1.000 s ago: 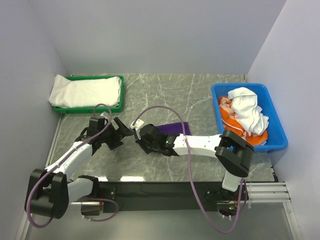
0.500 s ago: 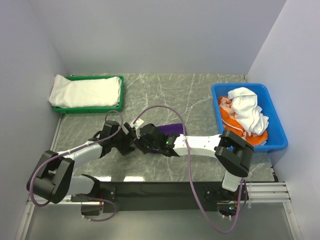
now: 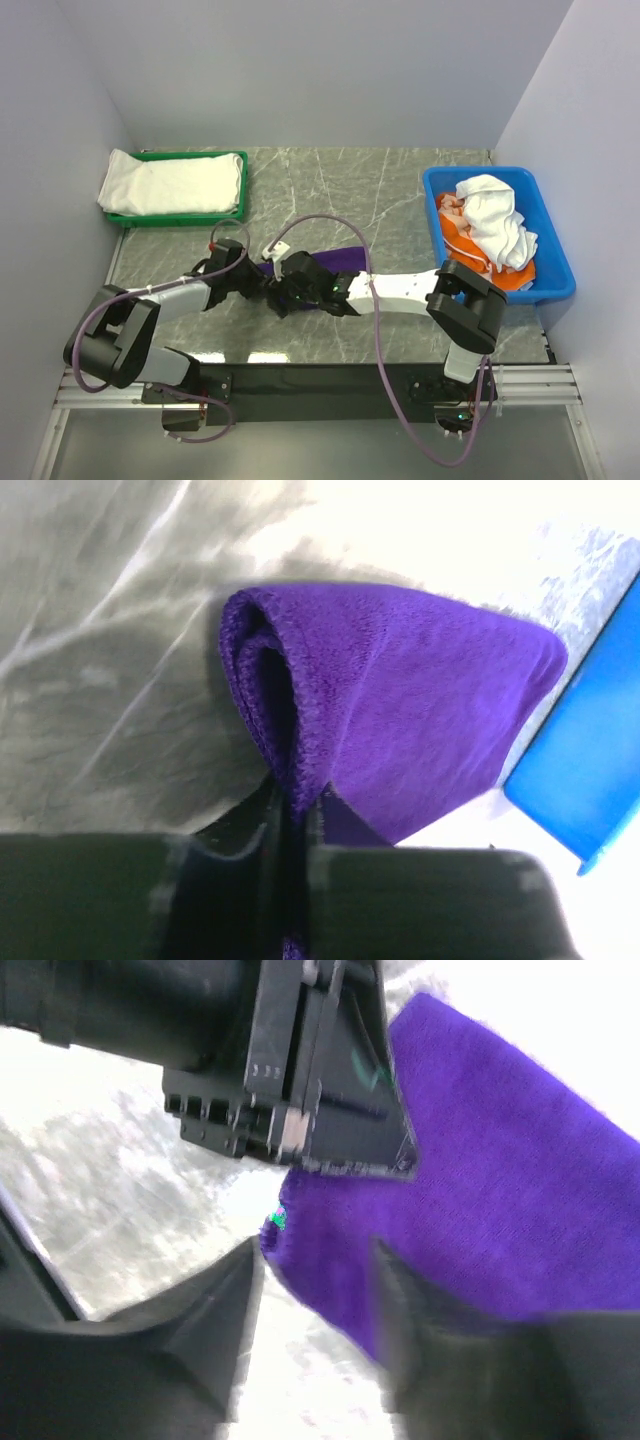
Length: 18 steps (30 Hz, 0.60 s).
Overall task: Fold and stack the towels
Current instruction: Neatly place the folded towel into the bin
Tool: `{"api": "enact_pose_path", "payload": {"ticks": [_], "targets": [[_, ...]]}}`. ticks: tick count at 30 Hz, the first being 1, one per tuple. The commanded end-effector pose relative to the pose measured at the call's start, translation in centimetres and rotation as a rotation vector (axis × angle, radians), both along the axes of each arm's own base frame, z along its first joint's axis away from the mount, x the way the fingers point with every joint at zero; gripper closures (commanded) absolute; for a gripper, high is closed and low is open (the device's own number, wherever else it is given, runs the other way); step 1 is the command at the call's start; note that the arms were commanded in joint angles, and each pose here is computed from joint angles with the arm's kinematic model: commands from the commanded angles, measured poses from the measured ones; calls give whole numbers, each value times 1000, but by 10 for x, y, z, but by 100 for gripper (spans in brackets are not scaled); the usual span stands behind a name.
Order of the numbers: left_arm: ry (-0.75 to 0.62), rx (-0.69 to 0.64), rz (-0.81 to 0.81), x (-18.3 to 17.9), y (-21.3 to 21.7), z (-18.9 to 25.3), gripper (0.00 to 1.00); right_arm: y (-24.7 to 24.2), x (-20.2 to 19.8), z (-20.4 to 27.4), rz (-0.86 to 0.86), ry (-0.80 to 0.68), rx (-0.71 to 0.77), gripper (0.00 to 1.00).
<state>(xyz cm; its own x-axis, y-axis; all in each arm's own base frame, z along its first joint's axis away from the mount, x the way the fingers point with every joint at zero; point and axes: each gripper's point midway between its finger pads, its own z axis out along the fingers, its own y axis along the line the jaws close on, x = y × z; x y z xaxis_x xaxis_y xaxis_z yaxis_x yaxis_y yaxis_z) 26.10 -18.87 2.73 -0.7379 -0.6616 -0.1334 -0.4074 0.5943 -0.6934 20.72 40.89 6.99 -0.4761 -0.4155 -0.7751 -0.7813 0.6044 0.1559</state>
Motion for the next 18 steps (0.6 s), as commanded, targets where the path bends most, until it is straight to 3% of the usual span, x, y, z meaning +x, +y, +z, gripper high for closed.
{"api": "enact_pose_path", "payload": {"ticks": [1,2,4,10,11,13,18], "targets": [[-67,100,-34,21,4,15,95,2,6,32,-33,-54,80,17],[-109,120,-57,32,2,27,99,-1,6,38,-40,-61,89,10],[-84,185,-72,35,8,26,99,-10,5,40,-54,-66,65,8],[-123,380,-125,88,32,63,99,-55,13,65,-154,-142,55,5],[-172,388,-115,109,33,86,99,-62,15,76,-168,-160,69,4],[-158,450,-115,129,50,89,99,-81,19,74,-204,-163,37,4],[-211,513,-85,190,79,145,99,-113,19,81,-242,-180,9,4]]}}
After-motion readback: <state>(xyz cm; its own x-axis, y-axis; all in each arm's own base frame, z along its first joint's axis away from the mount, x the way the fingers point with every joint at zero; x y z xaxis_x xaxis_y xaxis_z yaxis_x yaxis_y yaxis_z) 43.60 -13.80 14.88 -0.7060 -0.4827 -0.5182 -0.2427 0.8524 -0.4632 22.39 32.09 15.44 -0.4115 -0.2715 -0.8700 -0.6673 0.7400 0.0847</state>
